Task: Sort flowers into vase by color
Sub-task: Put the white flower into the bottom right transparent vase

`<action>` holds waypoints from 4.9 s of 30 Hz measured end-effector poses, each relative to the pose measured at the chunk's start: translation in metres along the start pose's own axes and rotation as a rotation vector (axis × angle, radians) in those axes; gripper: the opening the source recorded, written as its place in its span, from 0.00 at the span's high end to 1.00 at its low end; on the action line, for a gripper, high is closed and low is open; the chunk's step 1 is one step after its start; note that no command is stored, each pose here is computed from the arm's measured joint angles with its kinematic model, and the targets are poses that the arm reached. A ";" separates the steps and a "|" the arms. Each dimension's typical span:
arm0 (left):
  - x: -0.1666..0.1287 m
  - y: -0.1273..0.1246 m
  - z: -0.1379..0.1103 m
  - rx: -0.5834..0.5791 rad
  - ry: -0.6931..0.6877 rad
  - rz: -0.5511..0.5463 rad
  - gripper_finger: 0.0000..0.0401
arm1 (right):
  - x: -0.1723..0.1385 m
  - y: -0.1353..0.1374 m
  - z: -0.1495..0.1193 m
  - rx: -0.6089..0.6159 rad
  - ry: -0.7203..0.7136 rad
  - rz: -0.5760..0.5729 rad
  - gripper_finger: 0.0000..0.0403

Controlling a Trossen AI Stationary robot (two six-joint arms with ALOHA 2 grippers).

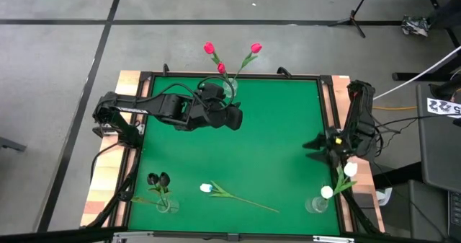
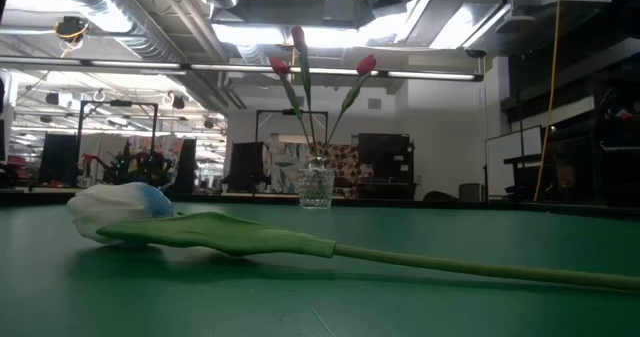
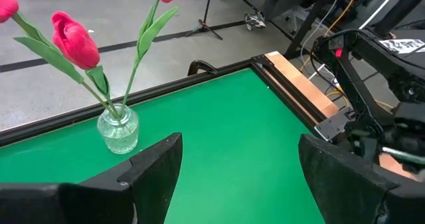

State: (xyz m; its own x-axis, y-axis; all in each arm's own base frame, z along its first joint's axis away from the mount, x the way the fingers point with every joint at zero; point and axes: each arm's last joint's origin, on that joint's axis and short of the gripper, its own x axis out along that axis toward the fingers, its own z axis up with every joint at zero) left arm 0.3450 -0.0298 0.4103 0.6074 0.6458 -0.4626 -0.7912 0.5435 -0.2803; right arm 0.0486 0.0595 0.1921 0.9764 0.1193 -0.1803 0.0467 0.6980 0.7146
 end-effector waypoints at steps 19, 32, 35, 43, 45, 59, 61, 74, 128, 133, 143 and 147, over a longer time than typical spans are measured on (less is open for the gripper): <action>-0.007 -0.005 -0.006 0.096 0.010 -0.027 0.27 | -0.033 0.041 0.092 -0.064 -0.332 -0.099 0.19; -0.016 -0.010 -0.013 0.208 0.024 -0.064 0.27 | -0.057 0.079 0.154 -0.138 -0.340 0.022 0.19; -0.016 -0.011 -0.013 0.216 0.045 -0.082 0.27 | -0.057 0.103 0.162 -0.234 -0.350 0.096 0.19; -0.016 -0.011 -0.015 0.250 0.083 -0.120 0.27 | -0.045 0.165 0.167 -0.468 -0.371 0.059 0.19; -0.016 -0.012 -0.015 0.268 0.103 -0.140 0.27 | -0.041 0.177 0.164 -0.483 -0.367 0.029 0.19; -0.017 -0.012 -0.017 0.352 0.147 -0.187 0.27 | -0.006 0.231 0.178 -0.511 -0.394 0.189 0.33; -0.017 -0.013 -0.017 0.353 0.157 -0.198 0.27 | 0.009 0.243 0.185 -0.575 -0.383 0.182 0.35; -0.040 0.004 -0.017 0.407 0.255 -0.203 0.27 | 0.168 0.212 0.170 -0.668 0.452 0.016 0.45; -0.088 0.040 -0.016 0.393 0.303 -0.090 0.27 | 0.374 0.084 -0.042 -0.483 0.892 -0.346 0.45; -0.087 0.040 -0.016 0.394 0.302 -0.089 0.27 | 0.376 0.077 -0.054 -0.491 0.929 -0.362 0.45; -0.087 0.040 -0.016 0.394 0.300 -0.088 0.27 | 0.378 0.076 -0.057 -0.511 0.902 -0.381 0.49; -0.087 0.040 -0.016 0.395 0.298 -0.087 0.27 | 0.379 0.073 -0.059 -0.522 0.896 -0.399 0.54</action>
State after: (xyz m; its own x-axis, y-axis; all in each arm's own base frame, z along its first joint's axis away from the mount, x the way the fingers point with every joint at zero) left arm 0.2592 -0.0733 0.4257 0.5776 0.4391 -0.6882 -0.6168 0.7870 -0.0155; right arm 0.4093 0.1978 0.1360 0.3952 0.1398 -0.9079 0.0234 0.9865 0.1621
